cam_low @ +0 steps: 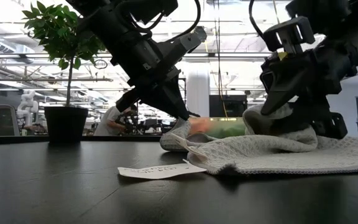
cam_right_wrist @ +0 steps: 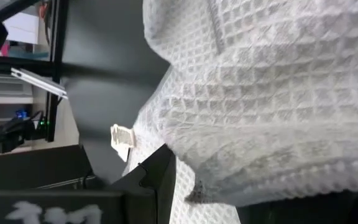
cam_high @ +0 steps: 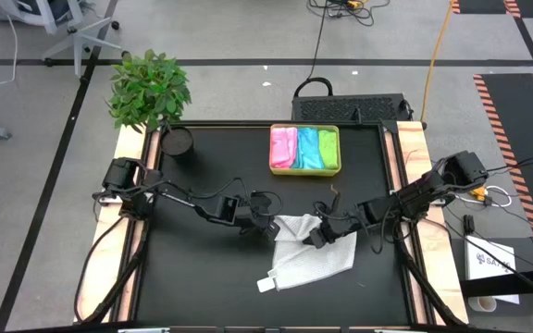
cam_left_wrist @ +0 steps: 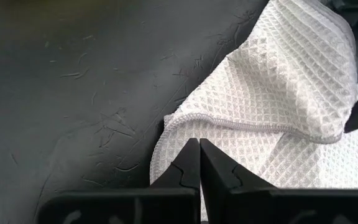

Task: Fold microfiber towels
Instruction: Fold the white microfiber cloth

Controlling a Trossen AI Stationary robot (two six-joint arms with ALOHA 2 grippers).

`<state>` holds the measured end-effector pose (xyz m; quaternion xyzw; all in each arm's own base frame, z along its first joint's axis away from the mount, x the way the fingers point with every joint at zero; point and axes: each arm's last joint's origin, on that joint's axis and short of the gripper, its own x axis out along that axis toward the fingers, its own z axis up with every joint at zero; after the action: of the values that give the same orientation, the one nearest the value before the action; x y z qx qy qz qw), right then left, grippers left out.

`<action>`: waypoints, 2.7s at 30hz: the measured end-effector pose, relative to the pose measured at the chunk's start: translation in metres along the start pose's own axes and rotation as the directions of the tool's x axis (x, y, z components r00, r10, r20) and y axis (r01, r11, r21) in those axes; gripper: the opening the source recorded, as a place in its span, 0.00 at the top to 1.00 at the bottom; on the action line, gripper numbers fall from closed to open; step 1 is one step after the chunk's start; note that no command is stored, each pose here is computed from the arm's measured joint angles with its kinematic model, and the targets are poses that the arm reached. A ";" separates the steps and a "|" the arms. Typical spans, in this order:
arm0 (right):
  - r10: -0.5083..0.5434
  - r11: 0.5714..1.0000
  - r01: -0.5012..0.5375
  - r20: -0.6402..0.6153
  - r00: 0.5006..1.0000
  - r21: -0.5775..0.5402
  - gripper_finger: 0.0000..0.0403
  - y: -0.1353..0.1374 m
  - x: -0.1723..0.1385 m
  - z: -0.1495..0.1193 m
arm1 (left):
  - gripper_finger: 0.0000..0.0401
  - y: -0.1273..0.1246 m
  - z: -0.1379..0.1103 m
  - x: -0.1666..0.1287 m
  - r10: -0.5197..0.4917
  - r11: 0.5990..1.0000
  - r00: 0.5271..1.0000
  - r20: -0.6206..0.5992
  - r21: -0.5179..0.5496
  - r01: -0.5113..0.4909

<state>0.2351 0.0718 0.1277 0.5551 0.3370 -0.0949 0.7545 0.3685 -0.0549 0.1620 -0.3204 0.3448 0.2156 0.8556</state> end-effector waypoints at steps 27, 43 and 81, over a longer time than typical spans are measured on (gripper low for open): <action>0.372 0.919 -0.372 -0.025 0.928 -0.134 1.00 0.041 -0.033 0.014 | 1.00 -0.005 0.025 -0.050 -0.001 0.997 0.991 0.132 0.075 -0.009; 0.681 0.720 -0.445 0.422 0.598 -0.533 1.00 0.060 -0.159 0.079 | 1.00 0.028 0.075 -0.239 0.015 0.967 0.800 0.599 0.194 -0.163; 0.702 0.710 -0.390 0.539 0.465 -0.587 1.00 0.063 -0.187 0.131 | 1.00 0.086 0.096 -0.290 0.071 0.932 0.748 0.660 0.224 -0.286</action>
<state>0.1799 -0.0667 0.3121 0.3883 -0.1843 0.0116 0.9029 0.1671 0.0292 0.3926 -0.0534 0.0904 0.3369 0.9357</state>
